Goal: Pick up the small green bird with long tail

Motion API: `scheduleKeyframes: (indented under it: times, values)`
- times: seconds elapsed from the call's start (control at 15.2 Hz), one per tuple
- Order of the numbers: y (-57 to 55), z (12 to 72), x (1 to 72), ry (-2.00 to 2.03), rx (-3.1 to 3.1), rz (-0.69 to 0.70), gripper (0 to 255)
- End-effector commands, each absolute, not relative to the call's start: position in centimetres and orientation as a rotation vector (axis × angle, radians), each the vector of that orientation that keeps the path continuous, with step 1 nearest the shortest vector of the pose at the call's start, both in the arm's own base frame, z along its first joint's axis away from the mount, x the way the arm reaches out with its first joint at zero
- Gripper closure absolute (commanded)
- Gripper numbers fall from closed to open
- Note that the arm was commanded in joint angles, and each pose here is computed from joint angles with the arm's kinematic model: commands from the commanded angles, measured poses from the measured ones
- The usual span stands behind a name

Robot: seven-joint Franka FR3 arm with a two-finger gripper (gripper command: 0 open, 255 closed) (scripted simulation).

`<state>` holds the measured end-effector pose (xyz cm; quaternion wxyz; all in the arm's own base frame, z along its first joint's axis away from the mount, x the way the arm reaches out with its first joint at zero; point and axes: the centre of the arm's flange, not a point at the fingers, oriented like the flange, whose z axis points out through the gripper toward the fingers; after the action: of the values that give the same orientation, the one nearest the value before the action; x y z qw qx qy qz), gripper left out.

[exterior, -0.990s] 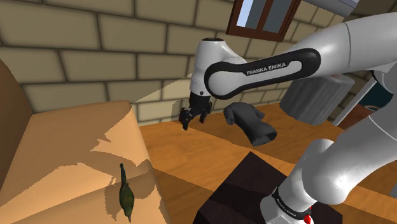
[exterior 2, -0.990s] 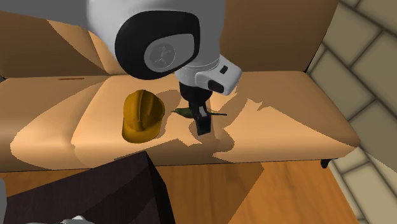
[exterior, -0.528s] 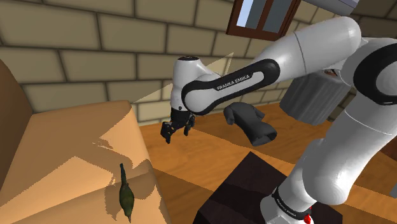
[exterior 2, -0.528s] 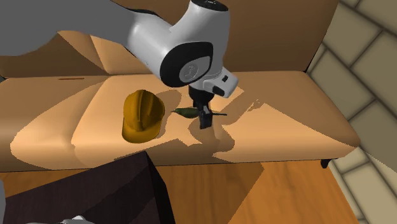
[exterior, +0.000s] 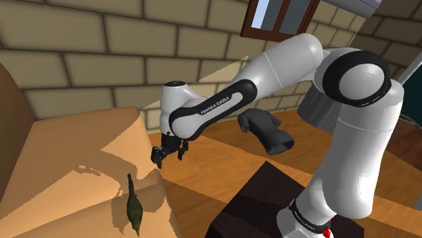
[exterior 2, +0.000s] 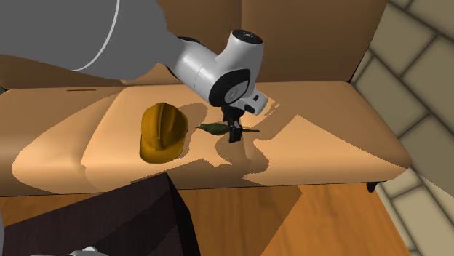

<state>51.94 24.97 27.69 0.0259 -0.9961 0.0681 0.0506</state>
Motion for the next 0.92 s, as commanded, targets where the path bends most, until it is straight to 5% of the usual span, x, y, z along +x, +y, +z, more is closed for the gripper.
scheduleKeyframes:
  times: [0.0, 0.86]
  values:
    - [26.7, 25.9, 53.0, 0.219, -3.069, 0.177, 0]
    - [36.9, 13.3, 58.5, 0.26, -3.009, 0.304, 0]
